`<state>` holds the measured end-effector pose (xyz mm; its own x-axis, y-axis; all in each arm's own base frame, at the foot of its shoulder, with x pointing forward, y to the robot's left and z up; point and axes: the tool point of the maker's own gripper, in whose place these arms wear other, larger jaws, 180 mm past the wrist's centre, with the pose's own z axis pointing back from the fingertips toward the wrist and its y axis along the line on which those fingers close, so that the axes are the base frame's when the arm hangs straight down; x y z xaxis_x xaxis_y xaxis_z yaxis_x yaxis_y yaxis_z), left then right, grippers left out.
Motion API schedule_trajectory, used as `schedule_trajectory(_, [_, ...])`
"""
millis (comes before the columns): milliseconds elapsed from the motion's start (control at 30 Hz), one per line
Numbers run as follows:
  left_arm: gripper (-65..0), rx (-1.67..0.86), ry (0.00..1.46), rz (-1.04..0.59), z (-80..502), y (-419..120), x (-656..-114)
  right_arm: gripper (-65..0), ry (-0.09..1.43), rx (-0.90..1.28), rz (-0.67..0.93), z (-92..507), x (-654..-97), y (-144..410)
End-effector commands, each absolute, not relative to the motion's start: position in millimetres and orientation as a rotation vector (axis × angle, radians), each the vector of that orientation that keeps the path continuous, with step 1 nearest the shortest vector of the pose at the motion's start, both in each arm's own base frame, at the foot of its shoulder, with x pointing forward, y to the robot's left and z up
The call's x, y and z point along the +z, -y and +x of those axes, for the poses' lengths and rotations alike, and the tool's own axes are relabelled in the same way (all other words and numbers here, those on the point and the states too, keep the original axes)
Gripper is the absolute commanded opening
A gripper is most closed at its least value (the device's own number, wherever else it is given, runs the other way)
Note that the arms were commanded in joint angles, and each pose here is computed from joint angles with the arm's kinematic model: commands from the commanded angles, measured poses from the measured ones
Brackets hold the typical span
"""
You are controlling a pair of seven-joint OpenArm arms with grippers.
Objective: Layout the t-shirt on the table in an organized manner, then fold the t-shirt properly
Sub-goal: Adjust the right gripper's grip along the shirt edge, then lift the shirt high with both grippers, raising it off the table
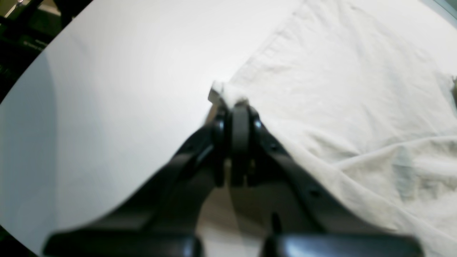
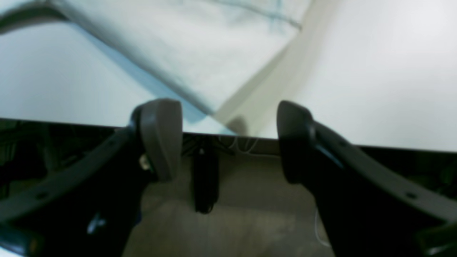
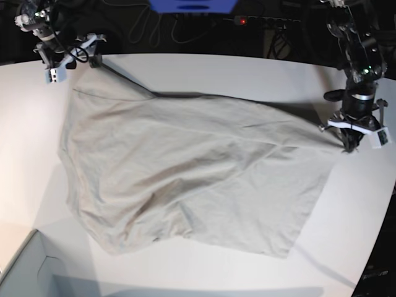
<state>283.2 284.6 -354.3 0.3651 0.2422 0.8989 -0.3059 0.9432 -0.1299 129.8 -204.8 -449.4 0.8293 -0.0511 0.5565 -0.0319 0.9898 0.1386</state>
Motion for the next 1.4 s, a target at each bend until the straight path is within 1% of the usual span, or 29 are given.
schedule_trajectory(0, [-65.0, 0.342, 1.193, 0.077, 288, -290, -341, -23.2, 0.630, 0.004, 0.164, 140, -445, 201])
schedule_trajectory(200, [-65.0, 0.343, 1.191, 0.078, 287, -290, -341, -24.3, 0.633, -0.004, 0.176, 145, -448, 199])
schedule_trajectory(300, [-65.0, 0.343, 1.191, 0.078, 287, -290, -341, -29.7, 0.632, -0.004, 0.179, 145, -449, 198])
schedule_trajectory(467, [-65.0, 0.343, 1.195, 0.078, 288, -290, -340, -41.1, 0.630, 0.031, 0.208, 149, -450, 184])
schedule_trajectory(533, [-65.0, 0.343, 1.195, 0.077, 288, -290, -340, -44.1, 0.631, 0.045, 0.221, 150, -449, 178])
schedule_trajectory(800, [-65.0, 0.343, 1.195, 0.077, 288, -290, -340, -44.6, 0.651, 0.056, 0.230, 164, -448, 174])
schedule_trajectory(900, [-65.0, 0.343, 1.195, 0.077, 288, -290, -340, -45.2, 0.661, 0.063, 0.224, 169, -446, 177])
schedule_trajectory(933, [-65.0, 0.343, 1.196, 0.077, 289, -290, -339, -46.4, 0.666, 0.068, 0.219, 172, -445, 179])
schedule_trajectory(1000, [-65.0, 0.343, 1.196, 0.077, 289, -290, -339, -52.7, 0.668, 0.067, 0.220, 173, -445, 179])
schedule_trajectory(1067, [-65.0, 0.343, 1.196, 0.077, 289, -290, -339, -64.2, 0.667, 0.068, 0.217, 173, -445, 180])
schedule_trajectory(1167, [-65.0, 0.343, 1.198, 0.077, 289, -290, -339, -65.0, 0.679, 0.075, 0.202, 176, -440, 186])
schedule_trajectory(1367, [-65.0, 0.340, 1.209, 0.077, 289, -290, -335, -65.0, 0.760, 0.024, 0.070, 180, -408, 232])
